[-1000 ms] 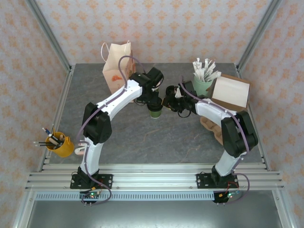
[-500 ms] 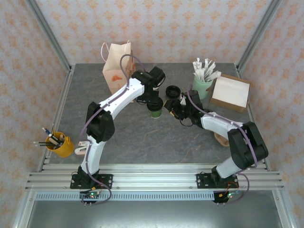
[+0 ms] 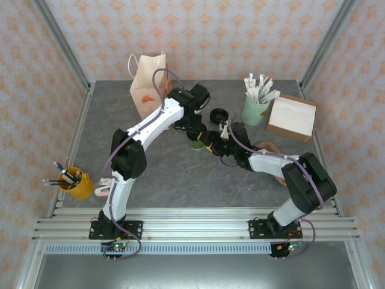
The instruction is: Pack the takeout coffee
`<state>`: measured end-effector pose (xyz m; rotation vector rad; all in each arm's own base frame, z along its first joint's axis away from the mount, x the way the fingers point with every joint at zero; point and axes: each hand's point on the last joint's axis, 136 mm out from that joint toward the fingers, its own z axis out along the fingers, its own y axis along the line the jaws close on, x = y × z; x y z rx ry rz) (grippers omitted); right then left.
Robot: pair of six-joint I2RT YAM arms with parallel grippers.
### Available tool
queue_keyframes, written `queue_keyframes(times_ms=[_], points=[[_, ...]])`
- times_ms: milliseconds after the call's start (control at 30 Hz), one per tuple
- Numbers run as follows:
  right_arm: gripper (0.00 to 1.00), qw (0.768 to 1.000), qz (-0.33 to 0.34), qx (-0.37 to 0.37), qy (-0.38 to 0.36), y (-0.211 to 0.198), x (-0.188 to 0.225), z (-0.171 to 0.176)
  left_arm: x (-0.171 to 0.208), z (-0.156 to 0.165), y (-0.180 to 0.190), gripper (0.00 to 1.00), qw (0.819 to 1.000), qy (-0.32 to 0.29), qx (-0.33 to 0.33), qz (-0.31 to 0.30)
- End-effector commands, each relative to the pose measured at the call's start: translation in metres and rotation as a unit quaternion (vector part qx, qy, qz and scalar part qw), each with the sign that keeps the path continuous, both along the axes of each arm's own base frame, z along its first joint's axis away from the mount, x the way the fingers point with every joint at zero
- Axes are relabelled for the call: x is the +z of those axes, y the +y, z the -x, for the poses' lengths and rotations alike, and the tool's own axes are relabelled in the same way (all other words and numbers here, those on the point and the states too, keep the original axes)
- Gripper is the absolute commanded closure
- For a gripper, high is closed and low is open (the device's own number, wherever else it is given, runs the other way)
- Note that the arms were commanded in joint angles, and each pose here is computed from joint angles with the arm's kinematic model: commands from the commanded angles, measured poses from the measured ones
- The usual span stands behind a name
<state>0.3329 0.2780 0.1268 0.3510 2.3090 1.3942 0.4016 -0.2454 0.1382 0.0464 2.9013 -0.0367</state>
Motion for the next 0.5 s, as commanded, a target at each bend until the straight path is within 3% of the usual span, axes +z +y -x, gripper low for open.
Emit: queue_keyframes(times_ms=[0, 233, 467], points=[[0.46, 1.0, -0.014, -0.009, -0.016, 0.005, 0.005, -0.01, -0.035, 0.024, 0.011, 1.0, 0.996, 0.077, 0.004, -0.043], [0.47, 1.0, 0.007, -0.019, 0.008, -0.001, -0.017, -0.006, -0.04, 0.025, 0.009, 1.0, 0.996, 0.083, 0.001, -0.041], [0.51, 0.986, 0.108, -0.08, 0.103, -0.039, -0.082, 0.013, -0.055, 0.031, 0.008, 1.0, 0.994, 0.101, -0.001, -0.043]])
